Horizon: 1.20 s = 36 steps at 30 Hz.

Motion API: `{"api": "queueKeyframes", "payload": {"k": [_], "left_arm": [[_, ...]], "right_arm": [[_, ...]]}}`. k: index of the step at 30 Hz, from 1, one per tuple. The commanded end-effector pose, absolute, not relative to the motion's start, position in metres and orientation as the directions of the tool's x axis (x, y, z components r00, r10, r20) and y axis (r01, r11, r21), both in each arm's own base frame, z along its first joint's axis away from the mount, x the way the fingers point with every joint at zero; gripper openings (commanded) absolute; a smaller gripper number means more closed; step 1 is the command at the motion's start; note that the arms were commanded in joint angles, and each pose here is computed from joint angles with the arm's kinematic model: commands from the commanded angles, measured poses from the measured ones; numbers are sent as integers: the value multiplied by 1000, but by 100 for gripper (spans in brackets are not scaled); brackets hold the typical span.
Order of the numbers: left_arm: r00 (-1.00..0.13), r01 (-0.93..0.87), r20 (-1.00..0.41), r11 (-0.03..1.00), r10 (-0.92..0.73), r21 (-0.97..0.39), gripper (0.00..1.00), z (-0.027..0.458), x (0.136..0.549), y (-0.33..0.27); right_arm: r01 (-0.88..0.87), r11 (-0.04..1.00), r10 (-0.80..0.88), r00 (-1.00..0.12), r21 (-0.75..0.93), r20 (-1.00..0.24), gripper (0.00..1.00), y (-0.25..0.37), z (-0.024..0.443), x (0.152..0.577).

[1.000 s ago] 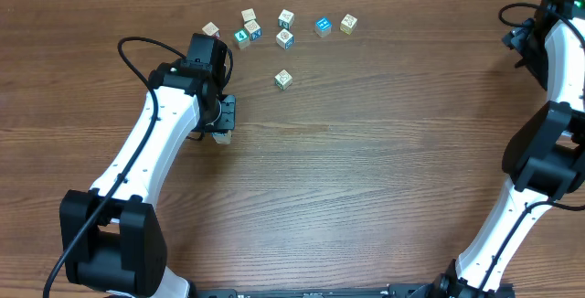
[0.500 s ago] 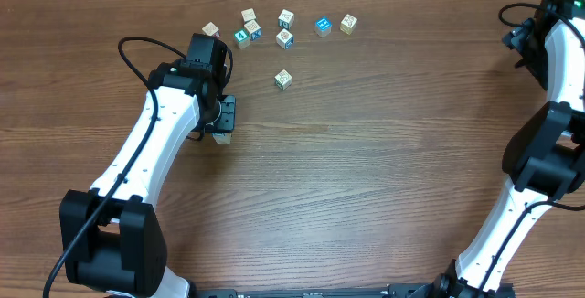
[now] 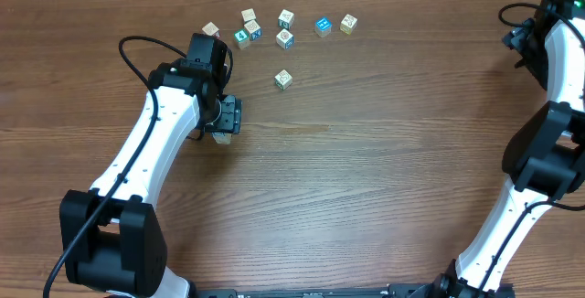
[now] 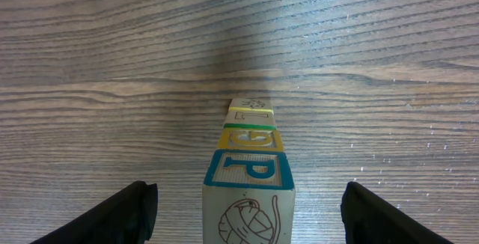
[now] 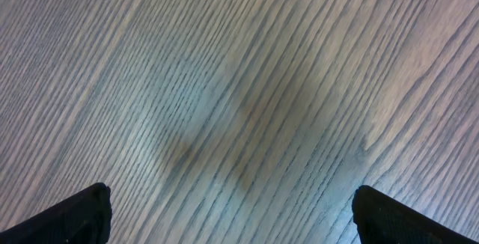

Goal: Form a tower
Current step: 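Open the left gripper to release the P block on the stack, then raise the open left gripper up-left away from the stack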

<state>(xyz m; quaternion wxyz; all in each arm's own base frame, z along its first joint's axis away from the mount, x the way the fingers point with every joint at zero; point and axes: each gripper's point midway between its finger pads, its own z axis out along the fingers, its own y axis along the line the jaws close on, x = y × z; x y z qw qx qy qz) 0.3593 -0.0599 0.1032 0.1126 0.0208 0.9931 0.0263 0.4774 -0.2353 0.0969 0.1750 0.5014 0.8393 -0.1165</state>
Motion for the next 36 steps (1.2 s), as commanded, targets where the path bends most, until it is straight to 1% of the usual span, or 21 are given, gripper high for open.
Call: {"api": "queueKeyframes", "payload": {"k": [1,4,9,13,17,18,19,26,36], "left_arm": [[-976,34,-213,999,40,34,77,97,359,-64],[-974,34,-225,999,38,22,82,98,362,-66],[-960,-18,-279,1000,-23,-21,85,113,379,-60],[-914,-168,-364,983,-181,-68,86,144,406,-31],[-859,-294,-405,949,-313,-110,89,156,420,-3],[-837,-350,-404,929,-368,-122,92,156,420,12],[-821,-390,-402,912,-406,-126,99,156,419,26],[-789,-465,-391,877,-473,-122,99,154,413,60],[-787,-470,-391,874,-477,-122,99,154,413,63]], "right_arm": [[884,467,796,-431,-23,-426,100,-238,99,480],[884,467,796,-431,-23,-425,100,-238,99,480],[884,467,796,-431,-23,-426,100,-238,99,480],[884,467,796,-431,-23,-426,100,-238,99,480],[884,467,796,-431,-23,-426,100,-238,99,480],[884,467,796,-431,-23,-426,100,-238,99,480],[884,467,796,-431,-23,-425,100,-238,99,480],[884,467,796,-431,-23,-426,100,-238,99,480],[884,467,796,-431,-23,-426,100,-238,99,480]]}}
